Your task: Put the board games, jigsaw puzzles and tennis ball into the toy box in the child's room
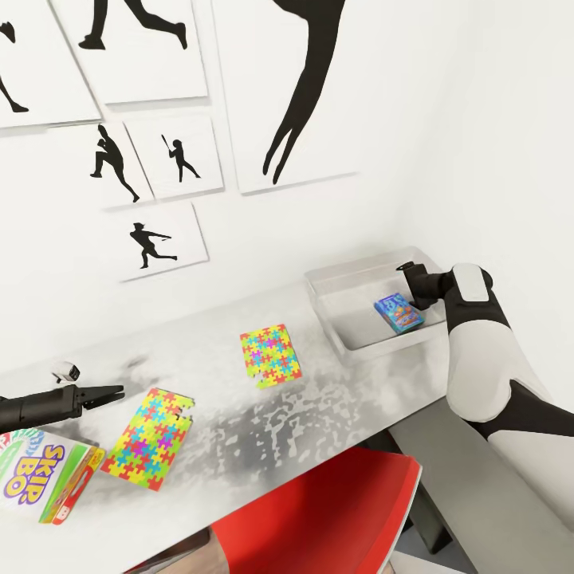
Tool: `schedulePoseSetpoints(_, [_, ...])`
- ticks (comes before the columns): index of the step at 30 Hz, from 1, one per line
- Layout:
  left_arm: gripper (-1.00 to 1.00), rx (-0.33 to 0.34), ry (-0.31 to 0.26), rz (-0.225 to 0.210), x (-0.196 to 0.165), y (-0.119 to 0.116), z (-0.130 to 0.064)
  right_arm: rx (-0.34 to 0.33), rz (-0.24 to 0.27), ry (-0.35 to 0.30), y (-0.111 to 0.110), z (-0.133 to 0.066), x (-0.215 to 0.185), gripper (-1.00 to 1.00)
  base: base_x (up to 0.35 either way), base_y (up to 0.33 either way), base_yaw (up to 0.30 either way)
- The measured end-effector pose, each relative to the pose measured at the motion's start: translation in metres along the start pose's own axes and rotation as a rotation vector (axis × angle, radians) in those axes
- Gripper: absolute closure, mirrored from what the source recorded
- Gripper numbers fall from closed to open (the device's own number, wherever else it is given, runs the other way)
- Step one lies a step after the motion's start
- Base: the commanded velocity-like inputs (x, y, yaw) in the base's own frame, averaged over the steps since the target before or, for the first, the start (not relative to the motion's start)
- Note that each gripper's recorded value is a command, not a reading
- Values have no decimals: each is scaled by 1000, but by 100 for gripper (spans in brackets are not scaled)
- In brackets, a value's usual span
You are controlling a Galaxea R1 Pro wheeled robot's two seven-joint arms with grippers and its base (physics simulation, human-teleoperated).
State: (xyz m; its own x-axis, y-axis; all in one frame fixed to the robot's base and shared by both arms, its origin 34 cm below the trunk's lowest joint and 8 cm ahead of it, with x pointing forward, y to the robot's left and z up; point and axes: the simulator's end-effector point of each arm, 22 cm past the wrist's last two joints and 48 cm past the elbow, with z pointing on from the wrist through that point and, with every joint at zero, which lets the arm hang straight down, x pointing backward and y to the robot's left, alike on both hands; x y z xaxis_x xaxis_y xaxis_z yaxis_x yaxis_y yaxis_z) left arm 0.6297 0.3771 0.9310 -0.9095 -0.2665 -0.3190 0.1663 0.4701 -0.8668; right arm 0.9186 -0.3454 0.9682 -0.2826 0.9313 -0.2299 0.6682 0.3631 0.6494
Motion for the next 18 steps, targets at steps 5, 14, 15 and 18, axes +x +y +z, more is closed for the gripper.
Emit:
schedulePoseSetpoints(5, [-100,0,0,0,0,0,0,0,0,0,0,0,0,-100,0,0,0])
schedulePoseSetpoints(14, [-100,0,0,0,0,0,0,-2,-2,0,1,-1,0,-100,0,0,0])
schedulePoseSetpoints(15, [-100,0,0,0,0,0,0,-3,-3,0,2,-1,0,-100,0,0,0])
schedulePoseSetpoints(18, [-100,0,0,0,0,0,0,-6,-5,1,3,-1,1,-100,0,0,0])
